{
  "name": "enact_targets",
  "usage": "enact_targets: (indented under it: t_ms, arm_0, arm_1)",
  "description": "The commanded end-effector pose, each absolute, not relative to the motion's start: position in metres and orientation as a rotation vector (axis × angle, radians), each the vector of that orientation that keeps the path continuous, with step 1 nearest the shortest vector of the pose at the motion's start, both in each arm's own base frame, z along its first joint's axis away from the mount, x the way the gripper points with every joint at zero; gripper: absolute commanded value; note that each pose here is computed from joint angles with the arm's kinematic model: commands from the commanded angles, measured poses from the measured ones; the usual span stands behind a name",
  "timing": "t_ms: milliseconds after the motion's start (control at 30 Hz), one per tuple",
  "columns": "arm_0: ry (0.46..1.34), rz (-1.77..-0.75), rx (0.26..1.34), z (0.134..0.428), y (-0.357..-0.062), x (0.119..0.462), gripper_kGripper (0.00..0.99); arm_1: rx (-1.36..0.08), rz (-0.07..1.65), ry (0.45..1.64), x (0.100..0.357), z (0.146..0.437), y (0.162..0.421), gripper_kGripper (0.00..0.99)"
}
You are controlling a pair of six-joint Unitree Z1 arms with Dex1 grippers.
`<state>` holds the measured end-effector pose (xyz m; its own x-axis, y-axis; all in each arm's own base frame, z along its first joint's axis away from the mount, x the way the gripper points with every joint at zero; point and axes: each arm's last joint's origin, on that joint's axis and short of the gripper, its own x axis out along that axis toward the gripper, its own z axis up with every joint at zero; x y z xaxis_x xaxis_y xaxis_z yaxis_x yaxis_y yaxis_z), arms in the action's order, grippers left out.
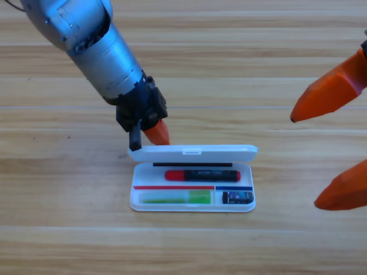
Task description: Clean up eraser and pencils
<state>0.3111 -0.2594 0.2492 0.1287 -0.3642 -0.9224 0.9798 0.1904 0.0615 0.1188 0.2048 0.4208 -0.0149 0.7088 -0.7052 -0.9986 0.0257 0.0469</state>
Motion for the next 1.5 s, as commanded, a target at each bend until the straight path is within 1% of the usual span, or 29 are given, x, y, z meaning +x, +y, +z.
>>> enact_targets:
  t_ms: [33,433,1500]
  arm_0:
    - [0.999,-1.195,0.868,0.233,-0.266,0.299,0.000]
    - [1.047,-1.200,0.878,0.221,-0.262,0.289,0.000]
    - [1.098,-1.230,0.898,0.196,-0.271,0.272,0.000]
  arm_1:
    - [-0.547,1.466,0.692,0.126,0.411,0.205,0.943]
    - [-0.549,1.467,0.704,0.128,0.408,0.208,0.943]
    - [-0.544,1.478,0.723,0.131,0.405,0.212,0.943]
